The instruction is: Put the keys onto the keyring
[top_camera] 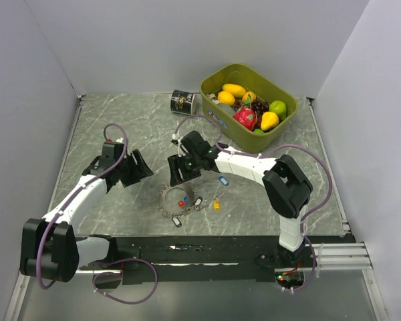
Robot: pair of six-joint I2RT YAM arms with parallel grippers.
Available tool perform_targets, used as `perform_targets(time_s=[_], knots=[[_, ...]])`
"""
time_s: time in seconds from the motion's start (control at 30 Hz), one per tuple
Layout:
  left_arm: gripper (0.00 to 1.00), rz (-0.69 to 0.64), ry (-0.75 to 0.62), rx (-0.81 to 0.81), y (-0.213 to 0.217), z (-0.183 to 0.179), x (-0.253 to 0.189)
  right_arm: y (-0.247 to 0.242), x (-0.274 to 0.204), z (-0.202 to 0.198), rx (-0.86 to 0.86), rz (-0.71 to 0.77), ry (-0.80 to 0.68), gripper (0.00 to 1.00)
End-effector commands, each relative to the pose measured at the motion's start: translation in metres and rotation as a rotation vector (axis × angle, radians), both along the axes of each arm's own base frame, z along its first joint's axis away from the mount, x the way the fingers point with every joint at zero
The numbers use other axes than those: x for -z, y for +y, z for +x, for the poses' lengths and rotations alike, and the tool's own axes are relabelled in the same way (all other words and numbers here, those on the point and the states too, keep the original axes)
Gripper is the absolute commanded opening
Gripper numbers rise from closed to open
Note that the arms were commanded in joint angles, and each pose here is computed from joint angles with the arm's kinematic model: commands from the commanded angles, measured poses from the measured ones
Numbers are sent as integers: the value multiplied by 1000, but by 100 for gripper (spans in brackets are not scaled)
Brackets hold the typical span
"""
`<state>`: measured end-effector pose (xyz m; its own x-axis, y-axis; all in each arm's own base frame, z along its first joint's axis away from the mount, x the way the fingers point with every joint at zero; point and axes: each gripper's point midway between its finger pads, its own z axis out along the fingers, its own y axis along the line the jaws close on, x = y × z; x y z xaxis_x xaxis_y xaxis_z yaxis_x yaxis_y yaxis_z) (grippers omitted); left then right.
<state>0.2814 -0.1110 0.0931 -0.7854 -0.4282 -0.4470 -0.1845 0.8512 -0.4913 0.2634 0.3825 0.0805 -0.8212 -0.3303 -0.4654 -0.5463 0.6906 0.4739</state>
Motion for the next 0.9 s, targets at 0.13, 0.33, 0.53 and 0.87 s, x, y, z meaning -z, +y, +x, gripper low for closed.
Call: perform_targets(time_s=[0.13, 0.33, 0.53, 0.87], knots=[[70, -77, -39, 28, 8, 6, -21, 28, -24, -3, -57, -19, -97, 78], [68, -123, -1, 12, 3, -5, -11, 38, -21, -19, -106, 27, -63, 77], [66, -128, 49, 3, 2, -7, 2, 44, -17, -31, -142, 6, -67, 75], [66, -135, 58, 14, 0, -6, 5, 38, -7, -35, -97, -24, -50, 70]])
